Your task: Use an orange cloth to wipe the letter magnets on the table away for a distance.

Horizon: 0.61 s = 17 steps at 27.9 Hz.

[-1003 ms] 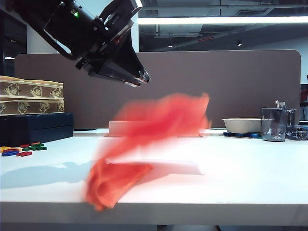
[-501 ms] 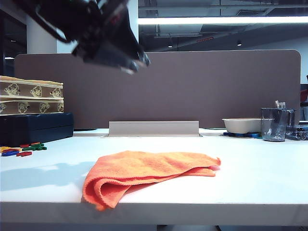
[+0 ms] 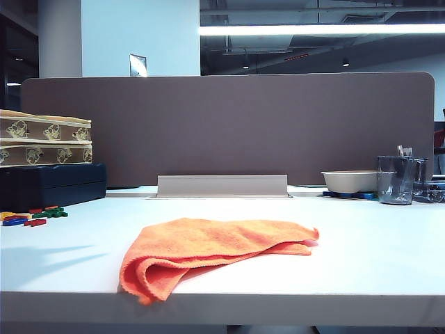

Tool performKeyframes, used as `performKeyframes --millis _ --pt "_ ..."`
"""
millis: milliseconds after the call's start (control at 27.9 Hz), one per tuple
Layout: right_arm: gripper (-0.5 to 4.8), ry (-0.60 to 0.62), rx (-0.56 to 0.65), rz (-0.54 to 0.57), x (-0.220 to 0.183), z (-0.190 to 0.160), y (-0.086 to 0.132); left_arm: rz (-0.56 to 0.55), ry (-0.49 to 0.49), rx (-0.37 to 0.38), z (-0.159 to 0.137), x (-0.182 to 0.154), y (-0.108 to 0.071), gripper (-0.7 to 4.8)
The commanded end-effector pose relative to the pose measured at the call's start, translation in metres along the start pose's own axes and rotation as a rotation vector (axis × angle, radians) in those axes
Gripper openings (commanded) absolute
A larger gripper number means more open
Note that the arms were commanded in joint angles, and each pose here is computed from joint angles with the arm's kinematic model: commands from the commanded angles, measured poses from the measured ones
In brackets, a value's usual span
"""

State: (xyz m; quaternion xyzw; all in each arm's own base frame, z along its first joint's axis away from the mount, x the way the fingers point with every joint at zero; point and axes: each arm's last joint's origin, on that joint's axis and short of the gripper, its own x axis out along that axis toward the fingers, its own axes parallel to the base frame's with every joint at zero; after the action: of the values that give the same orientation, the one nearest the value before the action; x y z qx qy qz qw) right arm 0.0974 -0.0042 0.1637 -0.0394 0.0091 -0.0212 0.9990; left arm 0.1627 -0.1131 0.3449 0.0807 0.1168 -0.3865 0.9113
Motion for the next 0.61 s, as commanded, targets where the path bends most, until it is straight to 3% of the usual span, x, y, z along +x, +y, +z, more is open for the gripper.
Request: performKeyframes --millis 36,394,609 --pt "-0.05 -0.009 0.001 -0.002 0.000 -0.001 0.000 0.038 -0.027 0.010 0.003 -0.025 -0.004 1.88" --pt "-0.05 -0.009 0.001 -0.002 0.000 -0.001 0.000 0.116 -0.089 0.020 -0.002 -0.086 -0.016 1.88" --pt "-0.05 -0.009 0.001 -0.002 0.000 -0.001 0.000 0.137 -0.145 0.027 -0.031 -0.105 -0.023 1.88"
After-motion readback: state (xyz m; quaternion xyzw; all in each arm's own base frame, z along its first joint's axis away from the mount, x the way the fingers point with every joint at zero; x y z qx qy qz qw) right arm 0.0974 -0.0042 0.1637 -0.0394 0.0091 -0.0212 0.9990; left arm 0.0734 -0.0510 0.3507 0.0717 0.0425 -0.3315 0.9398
